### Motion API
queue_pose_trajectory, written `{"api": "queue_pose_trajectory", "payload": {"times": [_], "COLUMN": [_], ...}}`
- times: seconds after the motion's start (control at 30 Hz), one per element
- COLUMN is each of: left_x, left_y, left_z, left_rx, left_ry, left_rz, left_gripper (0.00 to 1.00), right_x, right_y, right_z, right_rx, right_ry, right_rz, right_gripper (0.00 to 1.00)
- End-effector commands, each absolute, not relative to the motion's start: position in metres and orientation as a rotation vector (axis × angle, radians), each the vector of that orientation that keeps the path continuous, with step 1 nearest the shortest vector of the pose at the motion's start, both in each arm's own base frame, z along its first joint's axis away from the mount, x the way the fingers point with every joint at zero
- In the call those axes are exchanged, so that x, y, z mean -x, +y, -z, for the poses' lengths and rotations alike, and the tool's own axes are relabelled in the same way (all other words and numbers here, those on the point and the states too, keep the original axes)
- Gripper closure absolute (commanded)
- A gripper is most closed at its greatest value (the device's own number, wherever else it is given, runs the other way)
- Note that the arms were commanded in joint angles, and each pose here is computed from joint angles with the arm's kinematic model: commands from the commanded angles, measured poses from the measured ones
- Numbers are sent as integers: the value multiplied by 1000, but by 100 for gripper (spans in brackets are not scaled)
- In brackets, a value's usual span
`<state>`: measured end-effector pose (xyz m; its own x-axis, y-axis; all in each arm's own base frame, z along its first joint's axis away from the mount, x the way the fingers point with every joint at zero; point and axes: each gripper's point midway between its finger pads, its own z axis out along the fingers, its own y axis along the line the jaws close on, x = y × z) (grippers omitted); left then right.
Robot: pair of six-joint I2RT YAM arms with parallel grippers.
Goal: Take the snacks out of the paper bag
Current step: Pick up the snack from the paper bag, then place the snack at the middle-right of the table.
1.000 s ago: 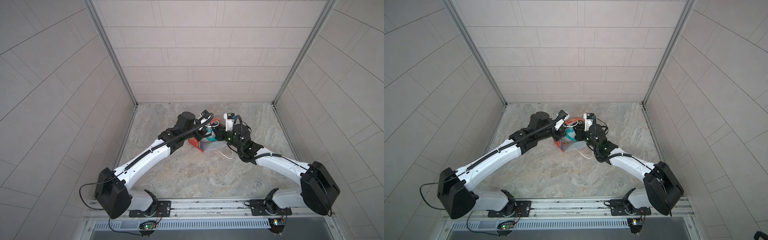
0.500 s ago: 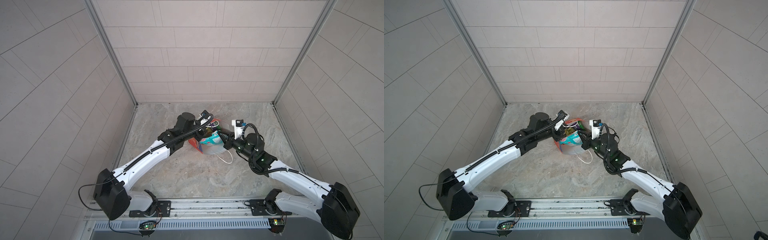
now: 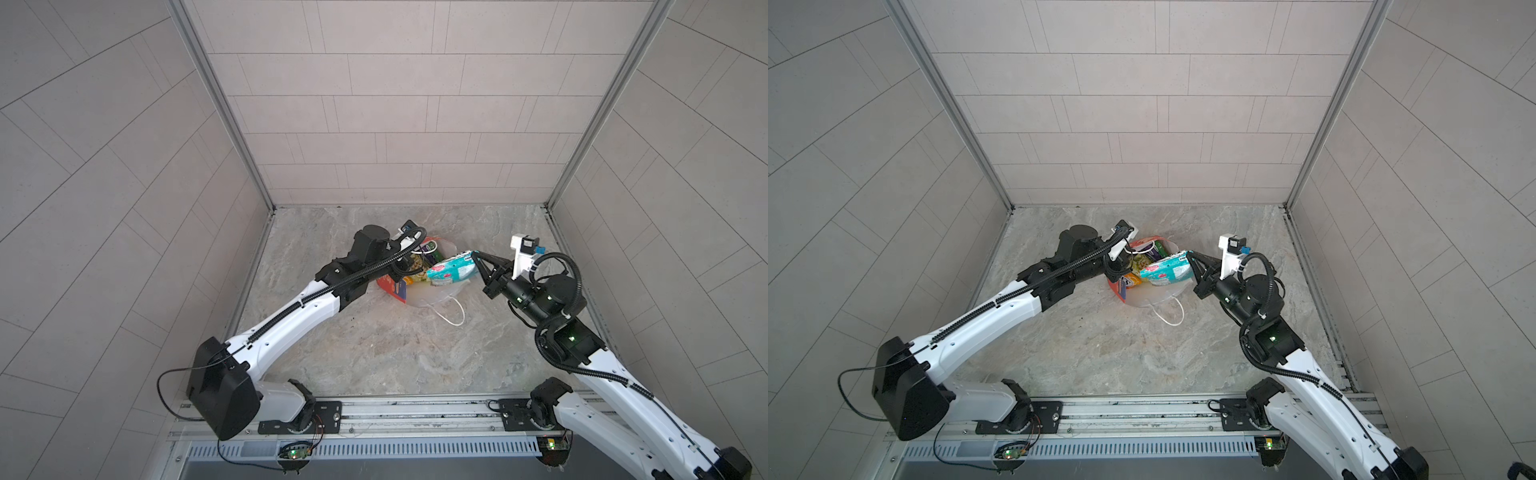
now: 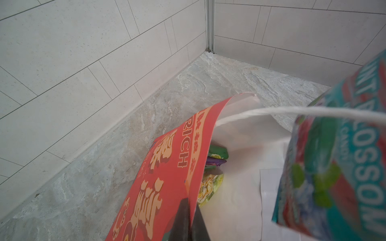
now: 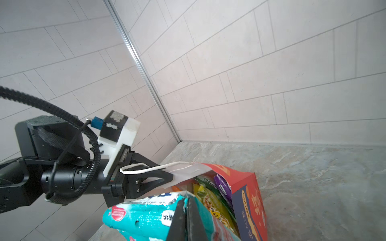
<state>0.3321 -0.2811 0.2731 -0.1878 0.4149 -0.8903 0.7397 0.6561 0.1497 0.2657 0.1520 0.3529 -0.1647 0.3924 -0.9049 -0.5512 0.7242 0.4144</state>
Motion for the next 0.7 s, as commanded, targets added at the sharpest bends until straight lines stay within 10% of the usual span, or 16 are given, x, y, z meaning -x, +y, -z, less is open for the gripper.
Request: {"api": "queue_pose_trajectory", "payload": {"times": [0.0,0.67], "left_x": [-329,-329], "left_y": [-281,-277], "left_z": [-287,-285], "left_rx": [-900,-890], "left_ry": [1773,1762], "left_rz": [396,378], "left_gripper": [100,100], "right_x": [-250,-280], "right_y": [129,38], "right_z": [-389,-406], "right_rx": [111,-269], "right_ry": [1444,1463], "right_rz": [-792,-598], "right_gripper": [100,100]}}
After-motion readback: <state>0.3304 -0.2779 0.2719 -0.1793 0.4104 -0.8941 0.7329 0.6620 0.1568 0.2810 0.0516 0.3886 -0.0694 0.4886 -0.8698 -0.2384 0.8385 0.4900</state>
